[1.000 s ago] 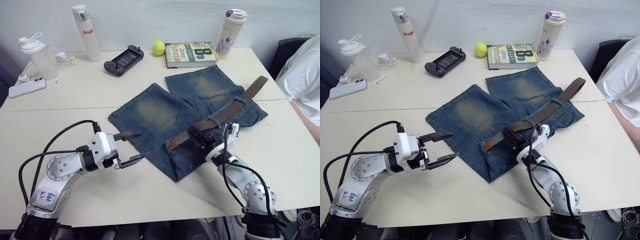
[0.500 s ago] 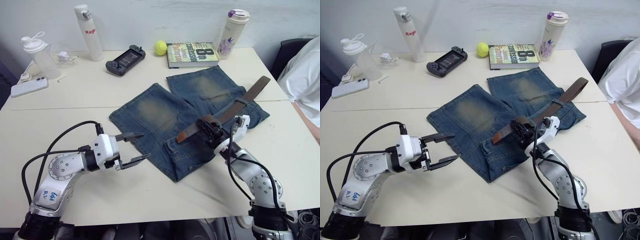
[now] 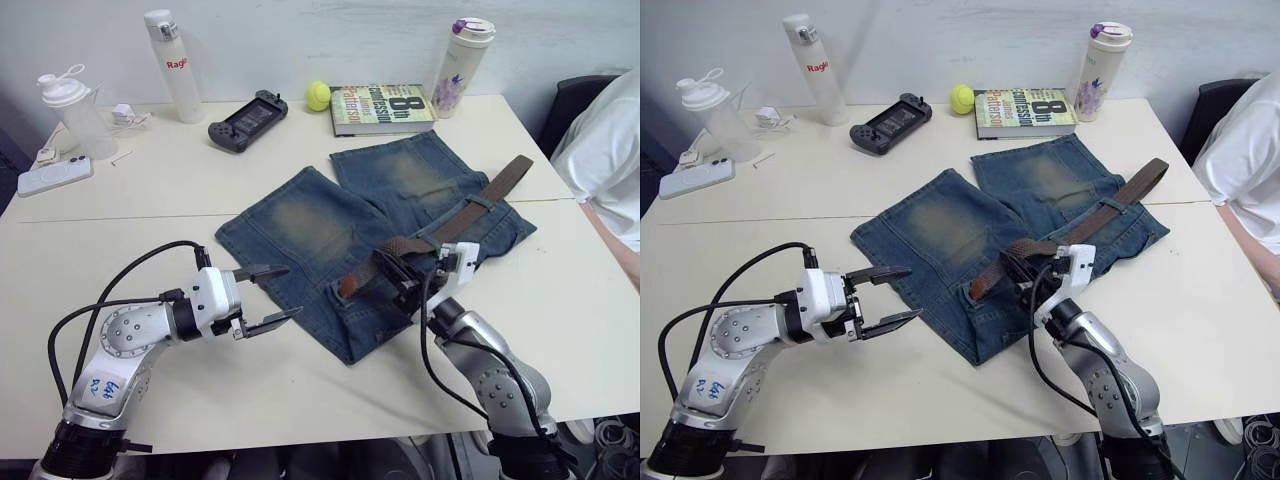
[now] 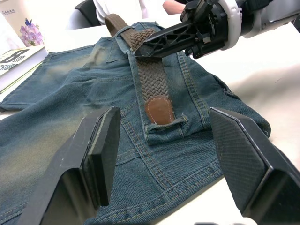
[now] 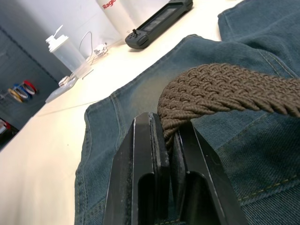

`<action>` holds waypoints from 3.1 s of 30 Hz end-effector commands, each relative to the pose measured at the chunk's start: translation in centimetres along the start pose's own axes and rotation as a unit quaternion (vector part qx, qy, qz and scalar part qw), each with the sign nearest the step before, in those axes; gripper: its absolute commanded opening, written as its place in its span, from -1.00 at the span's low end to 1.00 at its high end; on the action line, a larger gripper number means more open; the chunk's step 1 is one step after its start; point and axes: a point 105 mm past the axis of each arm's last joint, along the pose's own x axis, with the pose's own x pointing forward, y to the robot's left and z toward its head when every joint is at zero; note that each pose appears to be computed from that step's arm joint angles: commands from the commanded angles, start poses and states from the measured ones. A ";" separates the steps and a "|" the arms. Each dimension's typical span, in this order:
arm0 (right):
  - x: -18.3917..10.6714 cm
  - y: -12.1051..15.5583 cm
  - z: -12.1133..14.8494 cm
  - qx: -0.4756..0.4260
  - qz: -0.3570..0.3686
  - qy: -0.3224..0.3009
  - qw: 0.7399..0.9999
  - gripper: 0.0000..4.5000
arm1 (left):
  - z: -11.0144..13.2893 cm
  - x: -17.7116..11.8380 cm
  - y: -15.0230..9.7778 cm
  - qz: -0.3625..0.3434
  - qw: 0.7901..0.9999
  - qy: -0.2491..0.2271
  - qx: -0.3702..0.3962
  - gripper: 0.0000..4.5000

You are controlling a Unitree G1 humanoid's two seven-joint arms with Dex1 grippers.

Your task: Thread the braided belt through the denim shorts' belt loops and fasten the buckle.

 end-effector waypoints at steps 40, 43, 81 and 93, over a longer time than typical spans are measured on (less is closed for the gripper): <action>1.9 3.8 -7.3 0.127 0.000 0.216 0.968 -1.00 | -5.1 -1.3 -2.3 -0.094 0.930 0.034 0.353 0.46; 1.8 3.7 -7.2 0.126 0.001 0.214 0.969 -1.00 | -5.2 -1.0 -1.9 -0.073 0.924 0.026 0.375 0.46; 1.8 4.3 -6.7 0.129 0.014 0.212 0.969 -1.00 | -5.6 1.6 -1.3 -0.041 0.909 0.032 0.413 0.46; 1.7 4.1 -7.1 0.130 0.012 0.219 0.967 -1.00 | -4.8 1.0 -1.6 -0.042 0.910 0.011 0.411 -0.31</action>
